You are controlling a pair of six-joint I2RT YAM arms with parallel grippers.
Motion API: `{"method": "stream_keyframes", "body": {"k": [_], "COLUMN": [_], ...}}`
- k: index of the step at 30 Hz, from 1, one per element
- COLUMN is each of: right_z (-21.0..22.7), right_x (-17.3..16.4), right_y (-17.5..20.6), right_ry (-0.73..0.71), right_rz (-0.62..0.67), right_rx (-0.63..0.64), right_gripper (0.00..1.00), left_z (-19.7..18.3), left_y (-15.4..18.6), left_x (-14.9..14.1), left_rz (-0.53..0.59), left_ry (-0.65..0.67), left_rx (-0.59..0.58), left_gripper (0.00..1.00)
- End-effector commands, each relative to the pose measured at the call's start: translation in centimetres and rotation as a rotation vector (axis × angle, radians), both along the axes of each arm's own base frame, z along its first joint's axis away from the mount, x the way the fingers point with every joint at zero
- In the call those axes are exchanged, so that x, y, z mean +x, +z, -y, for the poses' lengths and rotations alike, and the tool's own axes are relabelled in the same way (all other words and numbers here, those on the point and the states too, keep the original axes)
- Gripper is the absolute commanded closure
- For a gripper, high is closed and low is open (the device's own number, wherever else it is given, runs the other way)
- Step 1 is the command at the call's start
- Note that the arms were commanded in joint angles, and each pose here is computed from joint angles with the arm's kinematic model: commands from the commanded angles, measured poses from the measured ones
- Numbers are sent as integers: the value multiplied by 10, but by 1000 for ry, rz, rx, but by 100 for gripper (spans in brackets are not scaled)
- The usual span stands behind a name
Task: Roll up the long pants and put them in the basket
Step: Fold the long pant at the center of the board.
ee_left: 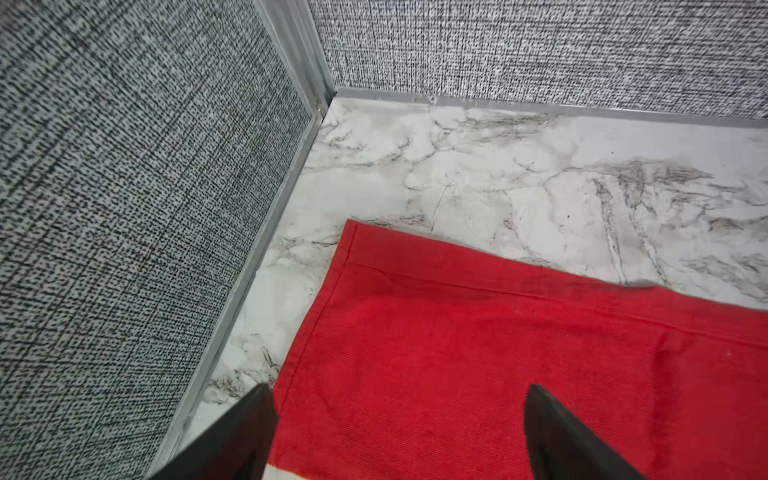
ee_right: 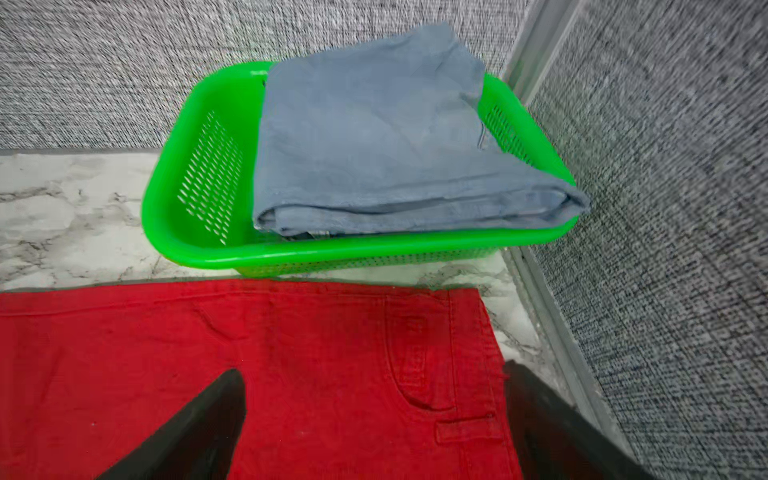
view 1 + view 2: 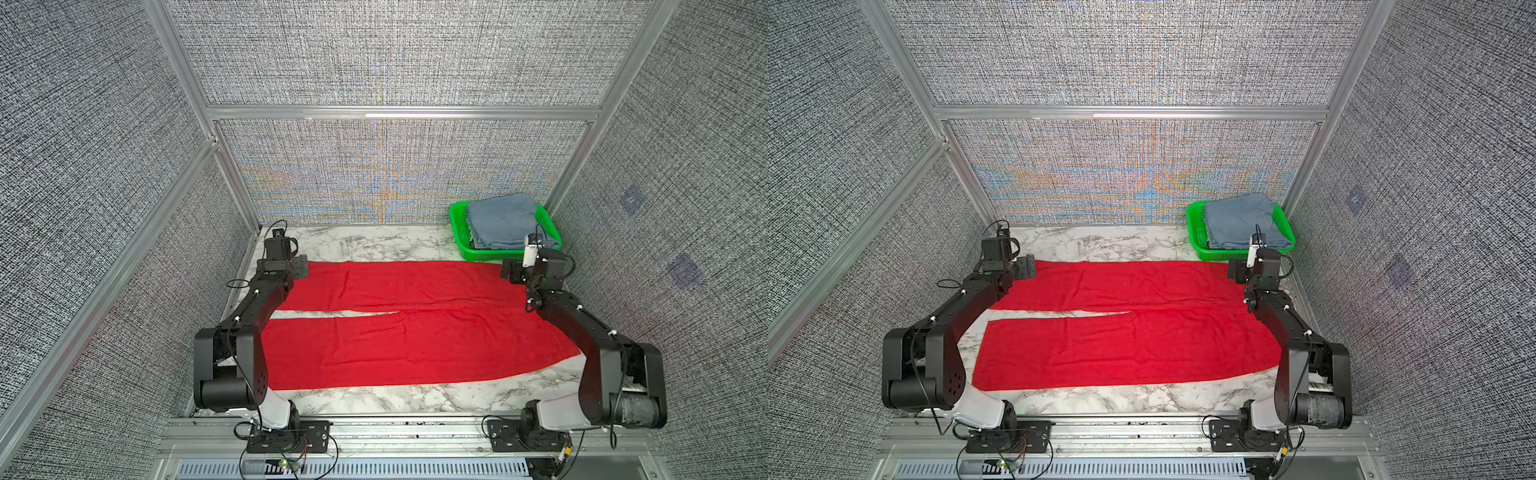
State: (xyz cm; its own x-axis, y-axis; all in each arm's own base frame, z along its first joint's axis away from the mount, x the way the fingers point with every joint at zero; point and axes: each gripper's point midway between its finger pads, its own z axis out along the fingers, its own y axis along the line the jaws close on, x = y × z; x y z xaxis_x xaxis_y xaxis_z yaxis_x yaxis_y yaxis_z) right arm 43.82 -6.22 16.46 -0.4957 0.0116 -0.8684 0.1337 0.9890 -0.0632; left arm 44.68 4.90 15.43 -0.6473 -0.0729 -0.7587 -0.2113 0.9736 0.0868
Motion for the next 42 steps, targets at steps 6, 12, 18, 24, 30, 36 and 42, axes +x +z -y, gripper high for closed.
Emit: {"method": "stream_keyframes", "body": {"k": [6,12,18,24,30,36,42], "right_z": [25,41,60,77,90,101,96], "right_x": [-11,-1,18,38,59,73,71], "right_y": [-53,-66,-81,-90,-89,-92,-110], "right_ry": [1,27,38,30,66,87,146], "right_rz": [-186,-210,-242,-255,-250,-273,-324], "right_rx": [168,227,301,311,334,354,374], "right_gripper": [1,1,1,3,6,8,12], "left_z": [-10,-6,-20,-23,-17,-22,-28], "left_y": [-27,-34,-32,-48,-52,-62,-59], "left_x": [11,29,39,45,55,61,62], "left_rz": [-158,-206,-211,-217,-214,-246,-245], "left_ry": [-117,-203,-172,-177,-205,-219,-210], "left_rx": [-202,-226,-241,-292,-335,-314,-314], "left_gripper": [10,11,11,13,15,15,17]}}
